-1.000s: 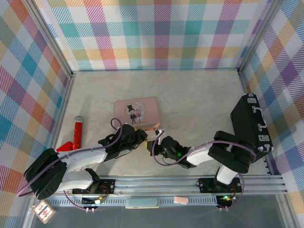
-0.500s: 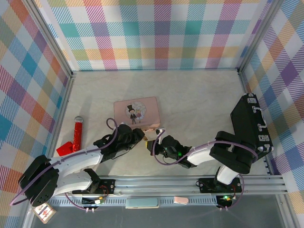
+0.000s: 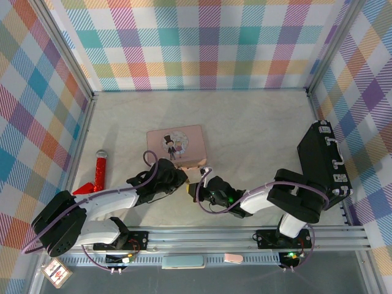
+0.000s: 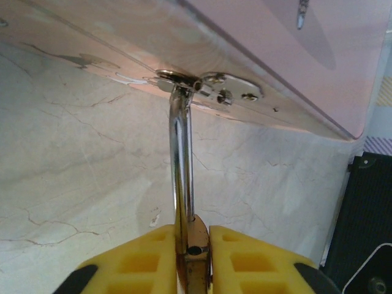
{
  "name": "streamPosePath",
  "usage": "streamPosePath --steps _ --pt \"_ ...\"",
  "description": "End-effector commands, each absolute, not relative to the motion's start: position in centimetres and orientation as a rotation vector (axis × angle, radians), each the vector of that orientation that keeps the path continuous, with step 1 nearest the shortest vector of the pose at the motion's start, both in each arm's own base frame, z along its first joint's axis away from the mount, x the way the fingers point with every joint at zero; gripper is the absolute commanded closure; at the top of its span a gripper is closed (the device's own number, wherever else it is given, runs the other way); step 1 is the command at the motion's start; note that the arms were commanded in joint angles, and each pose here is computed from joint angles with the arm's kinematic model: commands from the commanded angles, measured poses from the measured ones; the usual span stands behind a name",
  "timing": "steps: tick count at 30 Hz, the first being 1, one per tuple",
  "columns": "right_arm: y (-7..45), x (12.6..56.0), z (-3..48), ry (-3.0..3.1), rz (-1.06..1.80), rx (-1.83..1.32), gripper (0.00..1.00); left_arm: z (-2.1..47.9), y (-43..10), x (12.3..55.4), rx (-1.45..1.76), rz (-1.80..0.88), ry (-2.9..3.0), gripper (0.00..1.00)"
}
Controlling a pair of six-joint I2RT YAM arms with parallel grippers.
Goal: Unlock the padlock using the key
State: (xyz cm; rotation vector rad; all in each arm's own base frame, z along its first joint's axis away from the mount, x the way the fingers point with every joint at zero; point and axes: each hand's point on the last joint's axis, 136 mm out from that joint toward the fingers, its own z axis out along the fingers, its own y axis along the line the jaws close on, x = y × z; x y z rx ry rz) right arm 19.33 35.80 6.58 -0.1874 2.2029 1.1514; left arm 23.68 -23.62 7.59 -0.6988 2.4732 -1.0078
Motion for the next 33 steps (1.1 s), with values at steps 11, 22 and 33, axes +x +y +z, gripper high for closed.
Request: streamPosePath --steps 11,22,33 --pt "33.7 19.8 6.2 2.198 1.210 0.036 1.00 8.2 -24.4 23.1 -0.666 -1.033 2.478 0.72" --pt "33.2 20.0 5.7 2.238 1.186 0.050 1.00 9.4 -19.8 22.8 -0.647 -0.827 2.433 0.33" --pt "33.3 20.2 4.2 2.351 1.148 0.082 0.96 14.0 -13.7 24.8 -0.466 -0.601 2.307 0.15"
